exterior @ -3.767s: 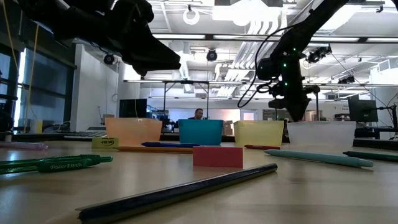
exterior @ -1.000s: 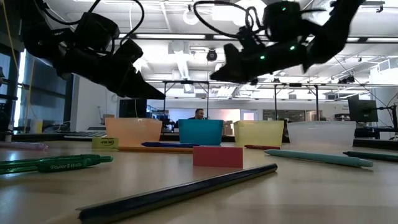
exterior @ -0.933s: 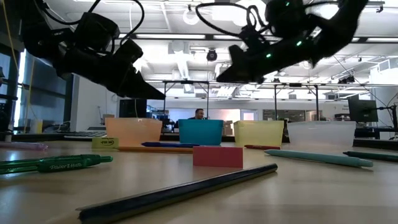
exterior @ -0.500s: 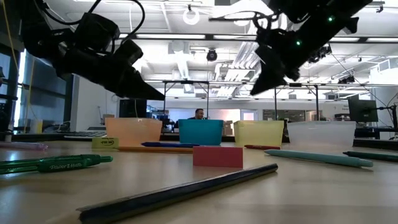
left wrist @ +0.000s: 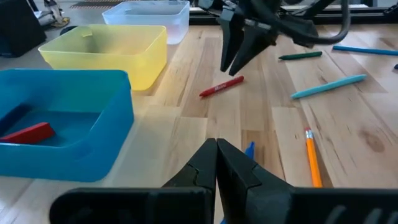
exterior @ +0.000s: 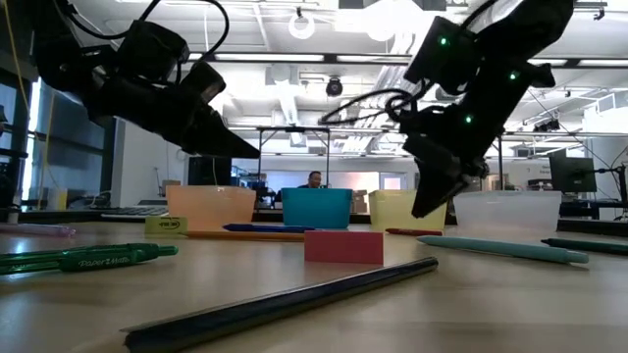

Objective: Sort crayons/erasers/pens/pencils in bins
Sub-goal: Put the red crayon into the orange bin

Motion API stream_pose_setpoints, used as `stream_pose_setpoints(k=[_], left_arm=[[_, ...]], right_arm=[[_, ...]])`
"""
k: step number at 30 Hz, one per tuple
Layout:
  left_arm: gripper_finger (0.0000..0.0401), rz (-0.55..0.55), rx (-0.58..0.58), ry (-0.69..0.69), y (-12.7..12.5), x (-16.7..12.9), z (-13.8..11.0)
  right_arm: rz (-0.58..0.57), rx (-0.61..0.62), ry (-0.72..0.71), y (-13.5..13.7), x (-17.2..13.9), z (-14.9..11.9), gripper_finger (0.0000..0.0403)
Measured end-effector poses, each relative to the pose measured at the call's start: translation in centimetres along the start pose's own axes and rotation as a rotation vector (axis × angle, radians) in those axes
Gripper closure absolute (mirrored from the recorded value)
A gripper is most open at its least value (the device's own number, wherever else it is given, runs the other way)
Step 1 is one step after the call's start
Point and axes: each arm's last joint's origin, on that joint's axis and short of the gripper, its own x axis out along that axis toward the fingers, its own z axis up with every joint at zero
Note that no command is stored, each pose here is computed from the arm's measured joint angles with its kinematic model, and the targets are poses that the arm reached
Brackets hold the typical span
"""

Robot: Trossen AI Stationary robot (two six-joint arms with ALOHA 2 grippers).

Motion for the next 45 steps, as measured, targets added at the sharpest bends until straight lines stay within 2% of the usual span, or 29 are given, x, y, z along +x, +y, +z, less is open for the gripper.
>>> stream_pose_setpoints(k=[5, 10, 16, 21, 25, 29, 34, 40, 45], left_arm=[[0.0401, -0.002, -0.012, 0.008, 0.0, 0.0, -0.1], [0.04, -0.016, -0.025, 0.031, -0.4, 0.0, -0.3], [0.04, -0.04, -0.078, 0.039, -1.1, 0.0, -0.3], [0.04, -0.043, -0.213, 0.046, -1.1, 0.0, -0.3], [0.04, -0.046, -0.274, 0.05, -1.1, 0.0, -0.4], [0.039, -0.054, -0.327, 0.052, -1.1, 0.0, -0.4], [0.0364, -0.131, -0.387, 0.033, -1.4, 0.0, 0.0], [0.0318, -0.213, -0.441, -0.11, -1.9, -0.1, 1.5], [0.0279, -0.249, -0.537, -0.215, -2.0, -0.3, 2.7]], right_arm=[[-0.013, 0.017, 0.016, 0.0, 0.5, -0.2, 0.0295], [0.001, 0.035, 0.044, 0.2, 1.1, -0.6, 0.0293], [-0.02, 0.037, 0.077, 0.4, 2.0, -1.1, 0.0317], [-0.025, 0.033, 0.084, 0.4, 2.2, -1.3, 0.0355], [-0.025, 0.028, 0.086, 0.4, 2.3, -1.3, 0.0391], [-0.007, 0.028, 0.066, 0.5, 2.1, -1.2, 0.0393], [0.053, 0.03, -0.045, 1.5, 1.1, -0.5, 0.0393], [0.203, 0.036, -0.274, 3.7, -0.2, 1.2, 0.04], [0.333, 0.081, -0.481, 5.0, -1.5, 3.0, 0.0399]])
